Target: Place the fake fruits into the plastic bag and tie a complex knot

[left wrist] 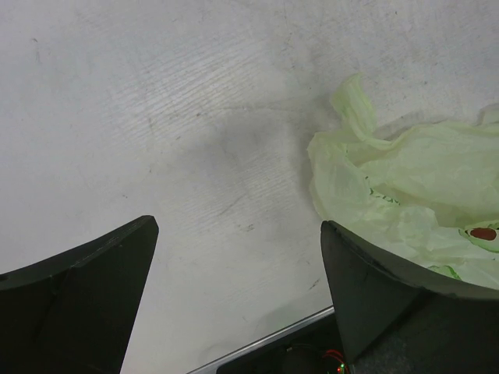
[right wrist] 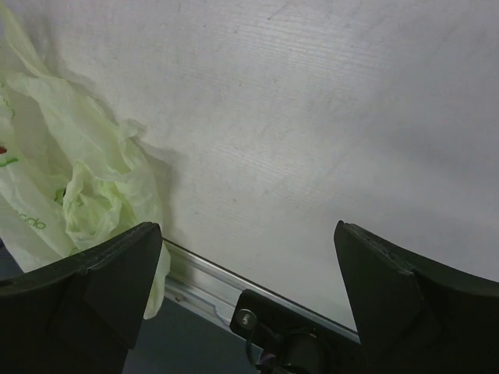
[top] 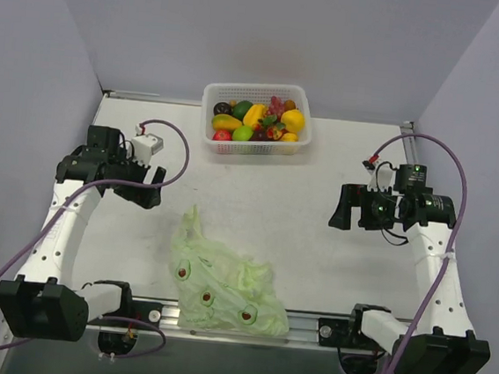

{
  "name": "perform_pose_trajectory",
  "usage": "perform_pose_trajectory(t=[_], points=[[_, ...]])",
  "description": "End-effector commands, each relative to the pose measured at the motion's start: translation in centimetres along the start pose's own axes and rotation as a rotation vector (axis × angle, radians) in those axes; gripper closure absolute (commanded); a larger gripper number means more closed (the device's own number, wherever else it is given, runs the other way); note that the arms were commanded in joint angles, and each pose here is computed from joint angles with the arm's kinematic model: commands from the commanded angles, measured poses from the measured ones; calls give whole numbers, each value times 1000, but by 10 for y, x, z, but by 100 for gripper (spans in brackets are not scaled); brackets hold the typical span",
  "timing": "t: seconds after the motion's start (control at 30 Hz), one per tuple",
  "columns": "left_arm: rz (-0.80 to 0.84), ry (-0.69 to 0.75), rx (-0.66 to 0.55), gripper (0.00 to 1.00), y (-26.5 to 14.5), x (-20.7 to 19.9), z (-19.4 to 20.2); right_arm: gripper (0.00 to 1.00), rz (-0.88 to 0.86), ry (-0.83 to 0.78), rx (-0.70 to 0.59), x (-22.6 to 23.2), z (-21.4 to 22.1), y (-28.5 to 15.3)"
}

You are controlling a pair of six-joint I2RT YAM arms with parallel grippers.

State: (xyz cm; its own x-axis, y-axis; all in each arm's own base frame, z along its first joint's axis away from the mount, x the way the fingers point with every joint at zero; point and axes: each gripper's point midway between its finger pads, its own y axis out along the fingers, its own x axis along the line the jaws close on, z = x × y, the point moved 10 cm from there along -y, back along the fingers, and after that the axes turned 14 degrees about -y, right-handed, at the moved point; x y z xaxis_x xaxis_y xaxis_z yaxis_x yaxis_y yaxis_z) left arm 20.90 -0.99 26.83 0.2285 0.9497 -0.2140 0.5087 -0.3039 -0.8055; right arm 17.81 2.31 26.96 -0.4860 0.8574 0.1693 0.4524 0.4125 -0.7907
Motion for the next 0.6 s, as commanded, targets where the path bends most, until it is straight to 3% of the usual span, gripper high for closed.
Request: perform_pose_trajectory(t=[0.0, 0.13, 0.37, 0.57], points=[[84, 109, 1, 3, 2, -19, -4, 0, -153, 11, 30, 19, 2, 14], [134, 173, 25, 3, 10, -45, -2, 1, -217, -81, 65, 38, -6, 29], [156, 198, 149, 3, 57, -71, 14, 11, -352, -265, 222, 79, -8, 69], [106, 189, 111, 4, 83, -74, 5, 13, -387, -368, 261, 101, 2, 108]])
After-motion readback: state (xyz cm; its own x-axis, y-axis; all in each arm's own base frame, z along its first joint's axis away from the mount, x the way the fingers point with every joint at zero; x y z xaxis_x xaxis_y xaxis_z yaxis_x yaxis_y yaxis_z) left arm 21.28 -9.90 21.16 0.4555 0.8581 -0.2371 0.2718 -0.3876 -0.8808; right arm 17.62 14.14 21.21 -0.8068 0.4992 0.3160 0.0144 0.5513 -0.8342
